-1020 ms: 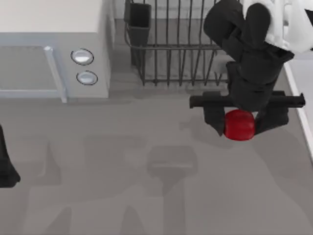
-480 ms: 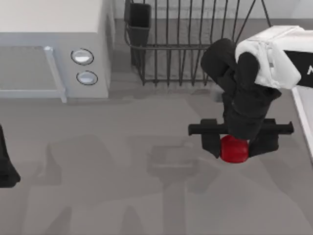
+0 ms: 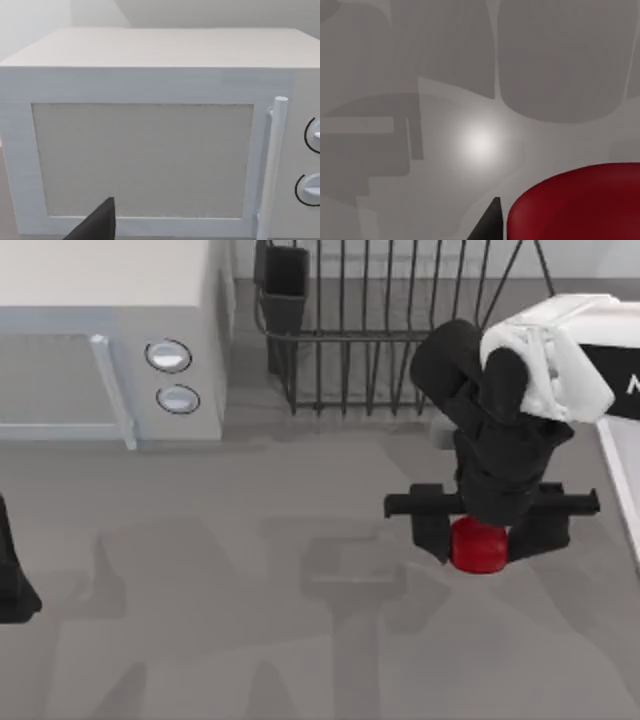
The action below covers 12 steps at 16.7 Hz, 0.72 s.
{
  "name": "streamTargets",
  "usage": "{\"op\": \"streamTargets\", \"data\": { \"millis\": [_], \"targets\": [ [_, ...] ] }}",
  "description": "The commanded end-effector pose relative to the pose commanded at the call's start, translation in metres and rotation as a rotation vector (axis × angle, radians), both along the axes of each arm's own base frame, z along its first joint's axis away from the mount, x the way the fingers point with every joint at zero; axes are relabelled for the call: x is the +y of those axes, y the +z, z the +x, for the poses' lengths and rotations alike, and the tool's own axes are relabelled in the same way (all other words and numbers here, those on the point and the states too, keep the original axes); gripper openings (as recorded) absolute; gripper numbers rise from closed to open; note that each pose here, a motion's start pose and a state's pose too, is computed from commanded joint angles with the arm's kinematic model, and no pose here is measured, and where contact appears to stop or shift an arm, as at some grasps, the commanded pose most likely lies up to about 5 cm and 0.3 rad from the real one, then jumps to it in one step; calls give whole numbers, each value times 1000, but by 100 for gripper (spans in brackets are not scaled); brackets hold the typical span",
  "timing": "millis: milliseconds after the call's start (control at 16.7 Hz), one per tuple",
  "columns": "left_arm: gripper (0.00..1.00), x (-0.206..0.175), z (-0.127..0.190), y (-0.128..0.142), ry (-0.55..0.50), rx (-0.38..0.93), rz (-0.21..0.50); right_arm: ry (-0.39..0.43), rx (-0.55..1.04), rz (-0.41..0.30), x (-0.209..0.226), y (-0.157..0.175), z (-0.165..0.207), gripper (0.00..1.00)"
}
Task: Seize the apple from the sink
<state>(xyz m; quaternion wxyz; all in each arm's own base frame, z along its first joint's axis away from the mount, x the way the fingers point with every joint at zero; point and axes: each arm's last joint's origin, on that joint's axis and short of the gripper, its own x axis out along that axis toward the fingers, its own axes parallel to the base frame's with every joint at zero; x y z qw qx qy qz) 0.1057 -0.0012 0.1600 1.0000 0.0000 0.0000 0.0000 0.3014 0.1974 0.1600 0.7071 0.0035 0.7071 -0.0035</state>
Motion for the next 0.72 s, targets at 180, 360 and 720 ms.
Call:
{"op": "streamTargets", "data": {
  "millis": [180, 360, 720],
  "targets": [
    [100, 0, 0, 0, 0, 0, 0, 0, 0, 0, 0, 0, 0, 75],
    [100, 0, 0, 0, 0, 0, 0, 0, 0, 0, 0, 0, 0, 98],
    [100, 0, 0, 0, 0, 0, 0, 0, 0, 0, 0, 0, 0, 100]
  ]
}}
